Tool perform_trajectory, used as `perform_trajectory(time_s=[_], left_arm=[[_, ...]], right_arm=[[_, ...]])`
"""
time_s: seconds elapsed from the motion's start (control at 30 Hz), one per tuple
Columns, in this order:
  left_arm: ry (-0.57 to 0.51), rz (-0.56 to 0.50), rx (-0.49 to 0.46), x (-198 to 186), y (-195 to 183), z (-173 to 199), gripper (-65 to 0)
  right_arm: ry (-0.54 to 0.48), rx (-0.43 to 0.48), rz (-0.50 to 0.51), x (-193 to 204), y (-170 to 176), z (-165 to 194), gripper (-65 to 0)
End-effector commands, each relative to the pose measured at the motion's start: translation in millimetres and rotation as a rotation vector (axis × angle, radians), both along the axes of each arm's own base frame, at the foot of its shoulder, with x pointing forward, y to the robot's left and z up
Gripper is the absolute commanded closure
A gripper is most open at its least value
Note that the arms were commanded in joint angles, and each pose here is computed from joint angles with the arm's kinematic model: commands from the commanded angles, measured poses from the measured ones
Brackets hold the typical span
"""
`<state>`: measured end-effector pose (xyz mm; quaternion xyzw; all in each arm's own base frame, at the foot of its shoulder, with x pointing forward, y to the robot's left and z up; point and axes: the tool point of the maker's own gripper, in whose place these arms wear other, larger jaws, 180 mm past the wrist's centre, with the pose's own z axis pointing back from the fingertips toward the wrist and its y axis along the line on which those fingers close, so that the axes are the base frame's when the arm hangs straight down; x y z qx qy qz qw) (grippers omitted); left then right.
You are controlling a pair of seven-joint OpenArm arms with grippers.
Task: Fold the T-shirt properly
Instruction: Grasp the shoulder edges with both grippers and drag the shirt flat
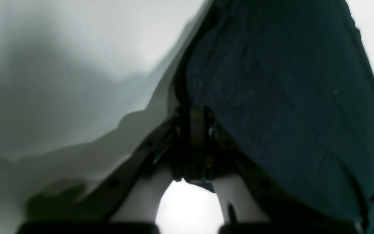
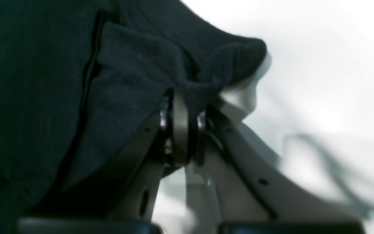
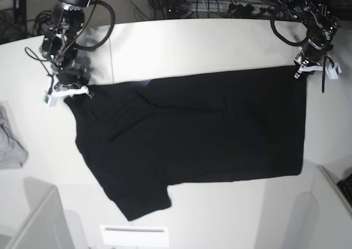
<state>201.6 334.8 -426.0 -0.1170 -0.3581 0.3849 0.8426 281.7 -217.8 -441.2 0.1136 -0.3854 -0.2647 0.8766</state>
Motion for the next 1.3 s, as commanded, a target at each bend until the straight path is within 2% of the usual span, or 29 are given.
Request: perform_trajectory(time_s=[0.0, 0.13, 0.33, 0.63, 0.77, 1.07, 1.27], left_arm=[[0.017, -0.016, 0.042, -3.9, 10.5, 6.1, 0.0], [0.040, -0.053, 0.087, -10.9, 19.0, 12.2, 0.0], [0.072, -0.089, 0.159, -29.1, 24.1, 24.4, 0.0], [0.149, -0.121, 0.198, -65.9, 23.6, 23.5, 0.0], [0.162, -0.217, 0.216, -78.1, 15.4, 20.9, 0.0], [0.188, -0.238, 0.220, -91.1, 15.0, 18.3, 0.0], [0.194, -0.238, 0.220, -92.2, 15.4, 17.2, 0.0]], right_arm=[[-0.012, -0.004, -0.003, -2.6, -5.7, 3.3, 0.0], [0.021, -0.003, -0.053, -19.4, -25.0, 3.7, 0.0], [0.072, -0.041, -0.017, -53.1, -26.2, 14.8, 0.0], [0.095, 0.095, -0.035, -107.5, 7.5, 20.3, 0.0], [0.122, 0.098, -0.039, -122.0, 8.4, 16.2, 0.0], [0.161, 0.098, -0.043, -139.8, 8.9, 10.2, 0.0], [0.119, 0.066, -0.025, -130.5, 7.1, 27.3, 0.0]])
